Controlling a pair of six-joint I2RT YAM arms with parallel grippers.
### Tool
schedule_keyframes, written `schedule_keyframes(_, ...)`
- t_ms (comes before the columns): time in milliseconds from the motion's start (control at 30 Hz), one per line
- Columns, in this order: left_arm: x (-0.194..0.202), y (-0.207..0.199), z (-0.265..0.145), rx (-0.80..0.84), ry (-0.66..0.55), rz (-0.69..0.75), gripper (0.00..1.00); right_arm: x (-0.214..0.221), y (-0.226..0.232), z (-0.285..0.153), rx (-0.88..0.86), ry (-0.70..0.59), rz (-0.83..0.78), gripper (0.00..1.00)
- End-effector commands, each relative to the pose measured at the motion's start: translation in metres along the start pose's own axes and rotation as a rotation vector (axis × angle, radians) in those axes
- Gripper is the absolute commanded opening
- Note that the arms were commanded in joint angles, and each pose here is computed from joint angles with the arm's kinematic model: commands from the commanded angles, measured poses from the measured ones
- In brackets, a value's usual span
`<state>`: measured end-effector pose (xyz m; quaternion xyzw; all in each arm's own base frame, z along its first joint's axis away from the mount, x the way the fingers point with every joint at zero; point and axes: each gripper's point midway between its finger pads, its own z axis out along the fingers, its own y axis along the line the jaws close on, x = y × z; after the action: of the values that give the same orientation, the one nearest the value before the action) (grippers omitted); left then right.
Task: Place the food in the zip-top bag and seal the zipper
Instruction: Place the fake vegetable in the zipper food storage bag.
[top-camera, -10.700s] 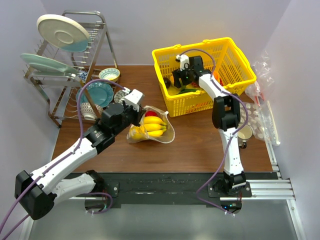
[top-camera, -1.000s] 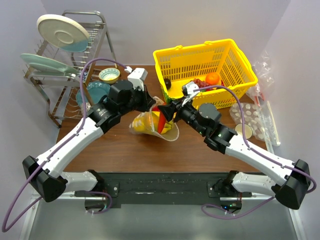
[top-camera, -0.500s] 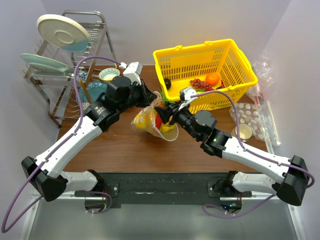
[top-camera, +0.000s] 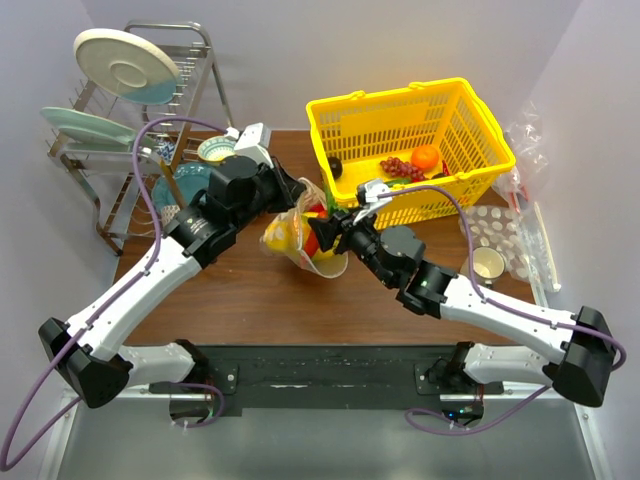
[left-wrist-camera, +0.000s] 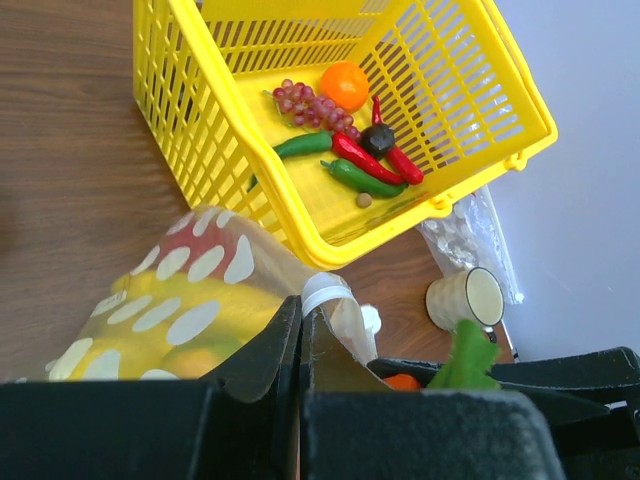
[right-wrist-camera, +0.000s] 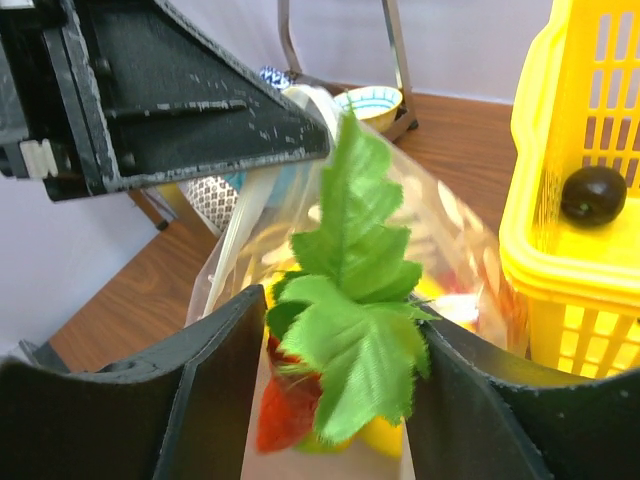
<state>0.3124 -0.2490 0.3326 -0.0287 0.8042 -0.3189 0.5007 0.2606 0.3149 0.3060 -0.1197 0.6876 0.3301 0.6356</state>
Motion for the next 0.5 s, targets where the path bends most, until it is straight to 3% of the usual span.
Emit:
schedule_keyframes(0, -0.034, -0.012, -0.012, 0.04, -0.131, -0.012, 0.0, -0.014, 0.009, -0.015, -0.043, 0.003, 0.03, 0.56)
schedule_keyframes(100, -0.033, -0.01, -0.012, 0.036, -0.132, -0.006, 0.0, -0.011, 0.008, -0.025, -0.049, 0.028, 0.032, 0.52)
schedule_keyframes(200, -0.032, -0.01, -0.012, 0.036, -0.13, 0.004, 0.0, -0.009, 0.003, -0.035, -0.043, 0.048, 0.037, 0.41)
schedule_keyframes(267, -0.032, -0.009, -0.012, 0.035, -0.13, 0.008, 0.0, -0.005, 0.001, -0.04, -0.04, 0.059, 0.036, 0.2)
schedule_keyframes(367, -0.032, -0.009, -0.012, 0.038, -0.129, 0.011, 0.0, -0.001, 0.002, -0.045, -0.053, 0.085, 0.03, 0.07)
schedule_keyframes(467, -0.032, -0.01, -0.013, 0.04, -0.132, 0.011, 0.0, 0.009, 0.005, -0.045, -0.079, 0.122, 0.023, 0.06)
